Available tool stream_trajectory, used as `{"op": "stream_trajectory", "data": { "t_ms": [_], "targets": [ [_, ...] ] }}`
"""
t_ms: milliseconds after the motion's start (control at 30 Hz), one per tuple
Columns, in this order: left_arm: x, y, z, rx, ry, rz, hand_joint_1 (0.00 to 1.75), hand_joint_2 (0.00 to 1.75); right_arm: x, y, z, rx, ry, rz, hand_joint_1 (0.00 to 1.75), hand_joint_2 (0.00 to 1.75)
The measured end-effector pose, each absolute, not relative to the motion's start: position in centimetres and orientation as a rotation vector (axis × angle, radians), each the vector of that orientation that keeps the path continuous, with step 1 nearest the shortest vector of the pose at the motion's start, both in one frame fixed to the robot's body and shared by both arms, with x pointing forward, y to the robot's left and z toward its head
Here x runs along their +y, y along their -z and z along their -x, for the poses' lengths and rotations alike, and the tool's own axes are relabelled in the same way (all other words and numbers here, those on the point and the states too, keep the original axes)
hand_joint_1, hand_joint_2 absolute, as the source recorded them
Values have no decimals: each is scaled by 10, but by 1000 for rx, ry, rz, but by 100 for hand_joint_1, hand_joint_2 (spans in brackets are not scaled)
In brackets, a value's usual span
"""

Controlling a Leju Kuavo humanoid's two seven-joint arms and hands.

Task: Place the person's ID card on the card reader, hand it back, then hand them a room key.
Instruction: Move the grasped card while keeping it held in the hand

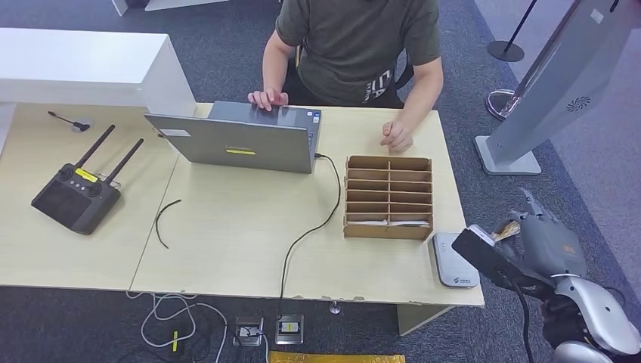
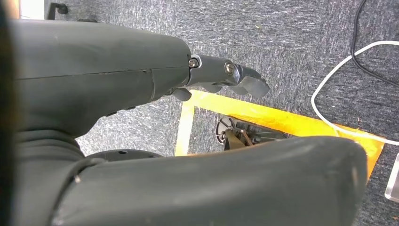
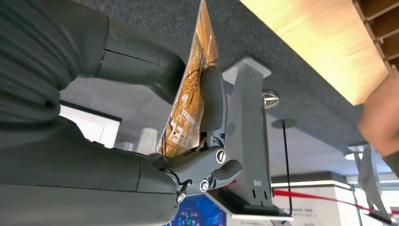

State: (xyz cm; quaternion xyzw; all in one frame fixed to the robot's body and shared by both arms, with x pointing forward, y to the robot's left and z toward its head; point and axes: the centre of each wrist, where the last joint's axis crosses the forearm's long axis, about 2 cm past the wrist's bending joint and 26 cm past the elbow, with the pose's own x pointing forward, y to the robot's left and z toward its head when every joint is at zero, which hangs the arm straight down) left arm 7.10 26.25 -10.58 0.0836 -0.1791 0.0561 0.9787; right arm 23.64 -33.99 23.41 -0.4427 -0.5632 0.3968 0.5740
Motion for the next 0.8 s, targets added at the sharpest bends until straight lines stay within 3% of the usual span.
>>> {"op": "stream_trajectory", "data": {
  "t_ms": [800],
  "targets": [
    [265, 105, -73, -327, -81, -181, 0, 0, -344, -158, -254, -1170, -909, 855, 175, 175]
  ]
}}
